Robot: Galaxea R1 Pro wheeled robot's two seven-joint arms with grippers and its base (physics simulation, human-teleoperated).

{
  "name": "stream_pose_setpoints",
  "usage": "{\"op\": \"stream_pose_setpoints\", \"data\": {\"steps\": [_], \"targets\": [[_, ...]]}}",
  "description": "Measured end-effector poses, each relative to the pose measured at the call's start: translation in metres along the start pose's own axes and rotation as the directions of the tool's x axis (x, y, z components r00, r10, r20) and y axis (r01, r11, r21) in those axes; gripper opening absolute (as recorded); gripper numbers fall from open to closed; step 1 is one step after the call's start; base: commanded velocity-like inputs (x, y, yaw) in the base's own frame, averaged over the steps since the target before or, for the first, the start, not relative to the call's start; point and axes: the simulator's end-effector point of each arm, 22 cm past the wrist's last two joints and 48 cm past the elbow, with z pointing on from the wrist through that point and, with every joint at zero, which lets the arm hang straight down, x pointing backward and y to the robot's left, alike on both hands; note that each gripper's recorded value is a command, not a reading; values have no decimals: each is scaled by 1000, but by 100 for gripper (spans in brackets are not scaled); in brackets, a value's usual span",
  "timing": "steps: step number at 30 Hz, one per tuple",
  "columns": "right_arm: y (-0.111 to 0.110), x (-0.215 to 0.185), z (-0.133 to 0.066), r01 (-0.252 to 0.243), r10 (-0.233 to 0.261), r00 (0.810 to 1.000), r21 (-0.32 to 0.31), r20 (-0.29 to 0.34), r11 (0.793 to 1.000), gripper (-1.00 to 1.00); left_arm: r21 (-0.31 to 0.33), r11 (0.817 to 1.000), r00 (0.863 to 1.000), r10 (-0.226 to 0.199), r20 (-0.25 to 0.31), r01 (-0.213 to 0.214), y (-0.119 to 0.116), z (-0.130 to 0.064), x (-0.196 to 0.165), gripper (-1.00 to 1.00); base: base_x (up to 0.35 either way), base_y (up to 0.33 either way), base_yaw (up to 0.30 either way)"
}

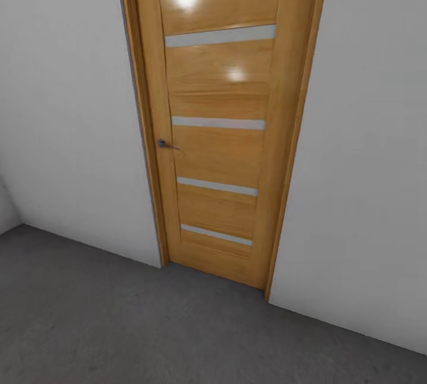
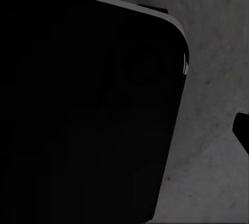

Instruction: Move the two storage containers from the living room to the garage. In the garage, place one container on the floor and stack the other container on top of it (either order is fine).

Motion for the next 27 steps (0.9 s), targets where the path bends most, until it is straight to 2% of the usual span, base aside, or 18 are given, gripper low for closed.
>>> {"op": "stream_pose_setpoints", "data": {"steps": [10, 19, 20, 27], "targets": [[1, 0, 0, 18, -18, 1000, -10, 2, 1000, 100, -1, 1000, 1000, -1, 0, 1, 1, 0, 0, 100, 0, 0, -26], [1, 0, 0, 13, -13, 1000, -6, -2, 1000, 100, -1, 1000, 1000, -4, 1, 4, 1, 0, 0, 100, 0, 0, 0], [1, 1, 0, 11, -11, 1000, -4, -3, 1000, 100, 15, 1000, 1000, -12, -2, 12, -12, 0, 1, 100, 0, 0, 0], [-1, 0, 0, 9, -9, 1000, 2, -1, 1000, 100, 21, 1000, 1000, -20, -12, 20, -14, 0, 4, 100, 210, 272, 0]]}}
